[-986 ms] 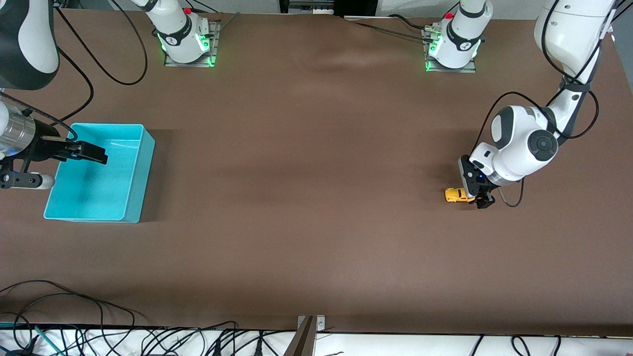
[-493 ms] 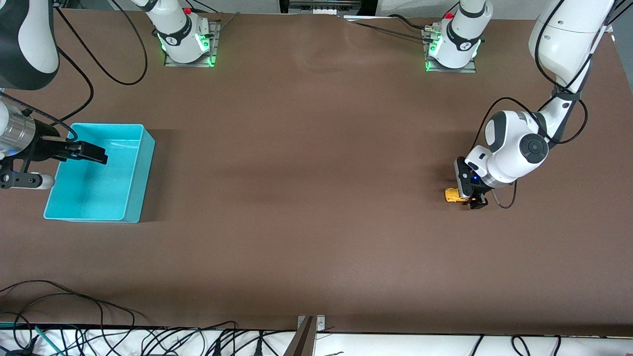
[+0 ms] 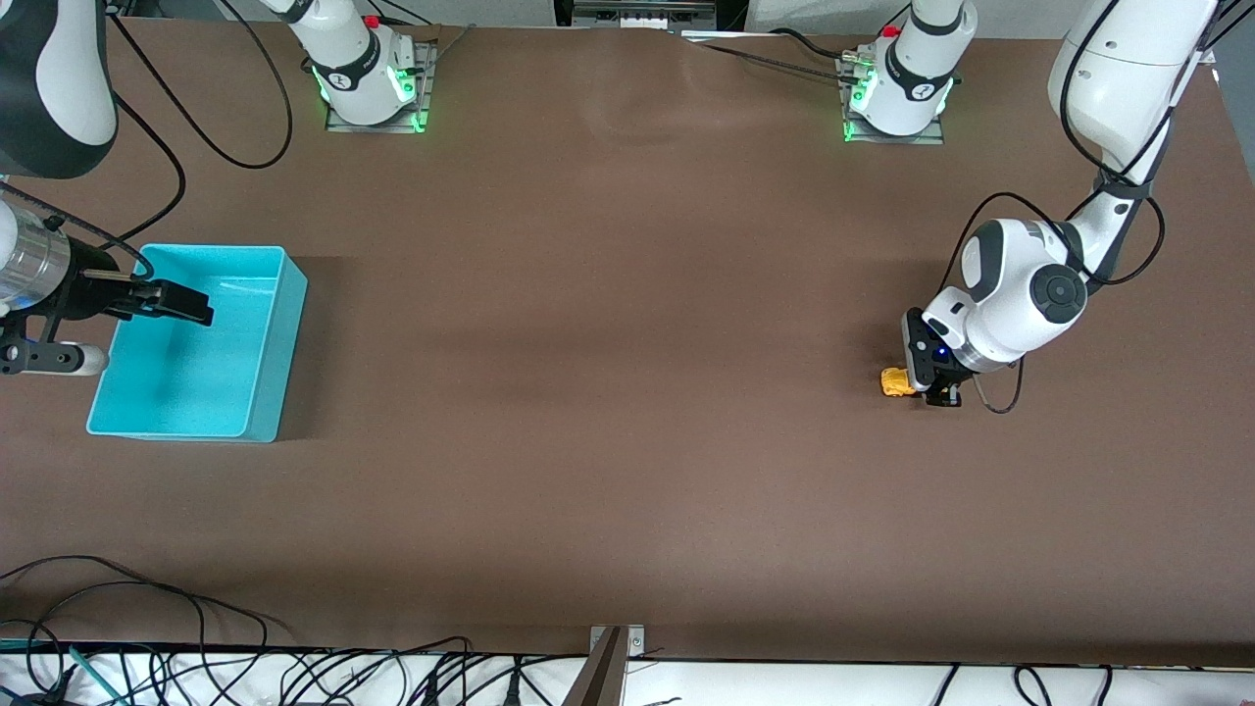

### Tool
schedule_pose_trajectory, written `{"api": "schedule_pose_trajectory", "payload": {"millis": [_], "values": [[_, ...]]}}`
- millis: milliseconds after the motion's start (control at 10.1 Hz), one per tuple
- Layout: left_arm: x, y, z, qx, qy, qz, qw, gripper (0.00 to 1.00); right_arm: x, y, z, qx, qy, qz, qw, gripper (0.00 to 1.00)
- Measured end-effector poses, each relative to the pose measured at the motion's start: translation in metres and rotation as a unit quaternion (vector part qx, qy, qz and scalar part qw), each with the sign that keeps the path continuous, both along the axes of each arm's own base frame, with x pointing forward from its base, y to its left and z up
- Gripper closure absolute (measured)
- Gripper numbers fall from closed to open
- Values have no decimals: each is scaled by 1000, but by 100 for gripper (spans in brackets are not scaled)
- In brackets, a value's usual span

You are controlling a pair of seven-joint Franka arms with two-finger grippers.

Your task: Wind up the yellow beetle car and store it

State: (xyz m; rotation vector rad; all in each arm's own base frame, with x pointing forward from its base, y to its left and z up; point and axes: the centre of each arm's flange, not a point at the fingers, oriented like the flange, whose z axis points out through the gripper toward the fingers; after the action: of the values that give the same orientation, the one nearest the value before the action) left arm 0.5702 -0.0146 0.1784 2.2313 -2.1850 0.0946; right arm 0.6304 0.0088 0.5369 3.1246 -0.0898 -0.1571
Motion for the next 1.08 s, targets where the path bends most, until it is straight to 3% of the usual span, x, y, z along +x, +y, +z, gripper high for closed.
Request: {"api": "schedule_pose_trajectory", "payload": {"millis": [394,1085], "values": [[0,13,-1,1,0,-8,1000,54,0,0,0,0,0,0,1000,0],[-13,163,-1,8,-16,-47,999,54,0,-1,0,0,0,-1,1000,0]]}}
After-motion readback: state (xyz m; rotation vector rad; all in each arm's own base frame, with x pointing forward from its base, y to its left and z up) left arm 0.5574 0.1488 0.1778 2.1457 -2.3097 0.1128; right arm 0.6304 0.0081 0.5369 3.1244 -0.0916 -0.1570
